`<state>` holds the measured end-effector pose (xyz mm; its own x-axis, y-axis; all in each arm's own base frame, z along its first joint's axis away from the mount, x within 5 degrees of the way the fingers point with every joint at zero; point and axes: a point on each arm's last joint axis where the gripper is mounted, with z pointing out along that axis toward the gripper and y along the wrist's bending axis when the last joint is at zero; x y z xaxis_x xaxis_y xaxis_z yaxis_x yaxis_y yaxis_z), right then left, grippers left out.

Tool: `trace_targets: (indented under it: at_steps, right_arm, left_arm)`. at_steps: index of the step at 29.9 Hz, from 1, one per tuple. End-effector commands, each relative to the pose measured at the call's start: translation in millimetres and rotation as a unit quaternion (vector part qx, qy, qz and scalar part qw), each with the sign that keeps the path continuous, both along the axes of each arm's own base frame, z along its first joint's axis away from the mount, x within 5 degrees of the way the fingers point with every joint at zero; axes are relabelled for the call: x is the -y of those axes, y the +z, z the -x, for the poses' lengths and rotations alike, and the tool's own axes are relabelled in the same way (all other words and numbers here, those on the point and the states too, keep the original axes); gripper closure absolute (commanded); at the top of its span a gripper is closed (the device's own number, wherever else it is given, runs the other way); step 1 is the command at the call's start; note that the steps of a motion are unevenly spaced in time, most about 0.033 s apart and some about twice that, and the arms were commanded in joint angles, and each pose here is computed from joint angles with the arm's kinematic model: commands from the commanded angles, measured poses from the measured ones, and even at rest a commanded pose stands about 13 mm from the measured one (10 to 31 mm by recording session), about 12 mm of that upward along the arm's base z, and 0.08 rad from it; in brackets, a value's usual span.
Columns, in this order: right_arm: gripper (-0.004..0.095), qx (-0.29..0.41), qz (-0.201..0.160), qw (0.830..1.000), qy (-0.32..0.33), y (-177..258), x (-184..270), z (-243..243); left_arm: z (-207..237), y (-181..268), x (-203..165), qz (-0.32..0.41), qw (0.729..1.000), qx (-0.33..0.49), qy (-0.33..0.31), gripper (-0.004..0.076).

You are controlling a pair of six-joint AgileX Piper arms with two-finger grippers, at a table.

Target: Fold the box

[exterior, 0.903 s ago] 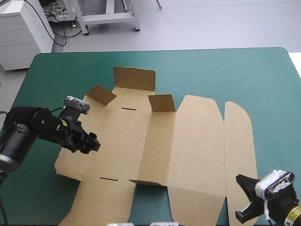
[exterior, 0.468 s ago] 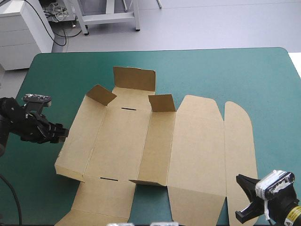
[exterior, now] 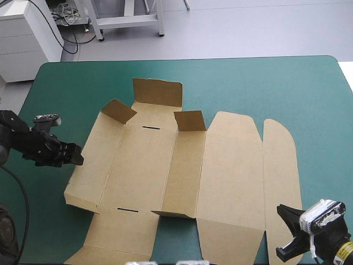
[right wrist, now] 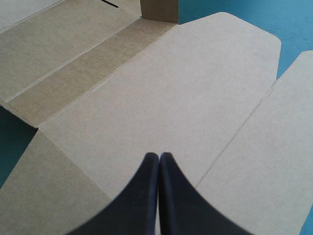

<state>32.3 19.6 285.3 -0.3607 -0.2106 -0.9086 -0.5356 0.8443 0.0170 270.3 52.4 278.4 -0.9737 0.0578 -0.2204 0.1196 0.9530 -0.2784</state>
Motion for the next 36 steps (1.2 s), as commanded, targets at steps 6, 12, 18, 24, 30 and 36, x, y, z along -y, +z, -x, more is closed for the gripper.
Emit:
trace_targets:
  at_steps: [6, 12, 18, 24, 30, 36]
  right_arm:
    - [0.0924, 0.035, -0.017, 0.999, 0.001, 12.1, -1.2, -2.2]
    - [0.0924, 0.036, -0.016, 0.999, -0.001, 12.1, -0.9, -2.4]
    - [0.0924, 0.04, -0.011, 0.999, -0.001, 12.1, -0.4, -2.6]
    - [0.0924, 0.041, -0.01, 0.999, -0.001, 12.3, -0.4, -2.7]
    - [0.0924, 0.045, -0.004, 0.999, -0.004, 12.3, 0.4, -3.3]
    - [0.0924, 0.049, 0.001, 0.999, -0.007, 12.4, 1.2, -3.7]
  left_arm:
    - [-17.4, -13.9, 7.3, 0.081, 0.996, -0.028, -0.003, 0.0219]
    - [-14.8, -28.6, 14.3, 0.124, 0.991, -0.042, -0.008, 0.0219]
    - [-3.2, -45.6, 17.3, 0.13, 0.989, -0.075, -0.01, 0.0219]
    - [-2.6, -46.9, 20.1, 0.147, 0.986, -0.073, -0.008, 0.0238]
    - [-3.2, -47.5, 31.8, 0.139, 0.987, -0.077, -0.036, 0.0405]
    - [-3.7, -49.4, 44.4, 0.116, 0.987, -0.078, -0.076, 0.0668]
